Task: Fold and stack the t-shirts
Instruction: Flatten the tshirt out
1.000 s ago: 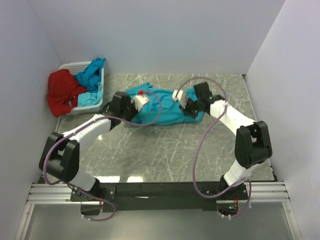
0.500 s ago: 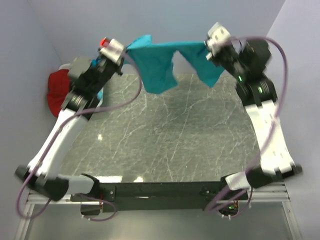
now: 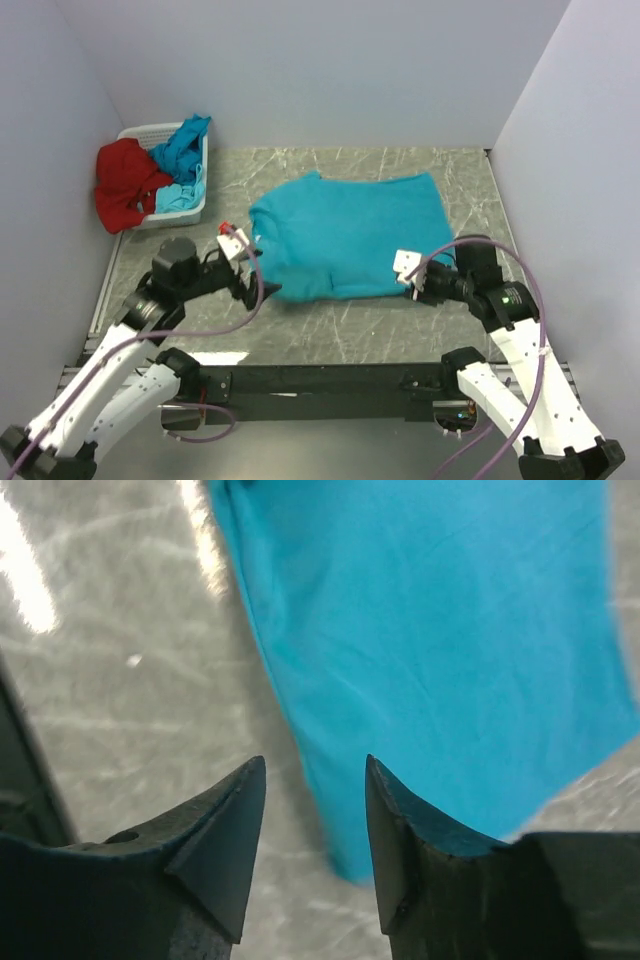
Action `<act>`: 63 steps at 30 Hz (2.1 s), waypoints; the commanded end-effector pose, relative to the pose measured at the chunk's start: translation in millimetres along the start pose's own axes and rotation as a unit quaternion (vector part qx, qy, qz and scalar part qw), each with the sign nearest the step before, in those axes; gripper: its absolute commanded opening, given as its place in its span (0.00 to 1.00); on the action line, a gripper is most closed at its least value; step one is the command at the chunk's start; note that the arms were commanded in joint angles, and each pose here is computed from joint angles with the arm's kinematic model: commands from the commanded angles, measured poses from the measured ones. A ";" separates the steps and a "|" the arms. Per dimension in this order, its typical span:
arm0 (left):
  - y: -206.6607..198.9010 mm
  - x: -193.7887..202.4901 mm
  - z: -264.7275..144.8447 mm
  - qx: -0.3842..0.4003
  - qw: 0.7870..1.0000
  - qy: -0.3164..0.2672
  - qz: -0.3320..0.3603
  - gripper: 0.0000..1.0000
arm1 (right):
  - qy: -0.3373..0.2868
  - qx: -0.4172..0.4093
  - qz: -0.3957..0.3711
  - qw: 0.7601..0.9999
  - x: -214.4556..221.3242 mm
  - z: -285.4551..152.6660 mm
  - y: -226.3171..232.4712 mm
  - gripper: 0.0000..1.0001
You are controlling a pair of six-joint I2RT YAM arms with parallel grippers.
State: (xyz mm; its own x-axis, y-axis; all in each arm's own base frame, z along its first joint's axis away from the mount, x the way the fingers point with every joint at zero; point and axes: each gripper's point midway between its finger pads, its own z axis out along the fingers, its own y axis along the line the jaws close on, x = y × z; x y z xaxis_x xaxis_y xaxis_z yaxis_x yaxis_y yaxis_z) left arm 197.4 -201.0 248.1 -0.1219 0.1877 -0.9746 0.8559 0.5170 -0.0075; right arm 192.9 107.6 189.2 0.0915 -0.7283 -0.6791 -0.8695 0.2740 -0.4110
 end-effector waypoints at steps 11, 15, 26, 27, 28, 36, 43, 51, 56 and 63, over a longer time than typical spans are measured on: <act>57.3 -38.2 -7.0 -0.195 0.959 -0.053 -0.199 0.99 | -0.015 0.033 0.124 0.992 -8.0 33.4 -50.4 0.53; 70.8 -6.0 55.1 -0.158 0.954 0.043 -0.251 0.97 | -0.018 0.014 0.206 0.978 -3.1 52.4 -65.8 0.52; 52.5 106.0 135.9 -0.103 0.911 0.236 -0.322 0.86 | 0.106 -0.045 0.305 0.945 83.8 85.4 -60.1 0.51; 44.2 111.2 136.7 -0.102 0.914 0.250 -0.304 0.86 | 0.116 -0.070 0.273 0.952 93.1 88.0 -49.8 0.51; 38.4 119.3 132.2 -0.106 0.911 0.268 -0.295 0.86 | 0.122 -0.086 0.253 0.956 98.3 87.5 -41.2 0.51; 22.1 167.4 101.5 -0.157 0.901 0.336 -0.226 0.89 | 0.218 -0.077 -0.009 0.973 168.9 68.2 -11.8 0.56; 4.8 183.4 108.9 -0.158 0.886 0.370 -0.229 0.88 | 0.222 -0.096 0.018 0.970 173.8 80.9 -13.6 0.54; -9.3 201.7 101.0 -0.184 0.873 0.385 -0.238 0.88 | 0.248 -0.104 0.032 0.963 195.4 85.0 6.8 0.46; -1.9 235.9 100.8 -0.219 0.840 0.440 -0.230 0.63 | 0.244 -0.103 0.051 0.963 194.7 88.0 9.8 0.28; 3.2 247.6 101.6 -0.232 0.829 0.462 -0.215 0.13 | 0.225 -0.088 0.082 0.967 183.1 88.6 5.6 0.05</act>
State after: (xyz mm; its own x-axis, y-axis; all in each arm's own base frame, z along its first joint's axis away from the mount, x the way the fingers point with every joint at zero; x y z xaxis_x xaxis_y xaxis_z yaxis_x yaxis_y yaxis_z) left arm 242.3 -262.9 17.4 -0.8467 0.3158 -0.4282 0.3873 0.9177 -0.0889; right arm 254.6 26.0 11.5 -0.1969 -0.9161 -0.3494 -0.9327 0.2848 -0.2211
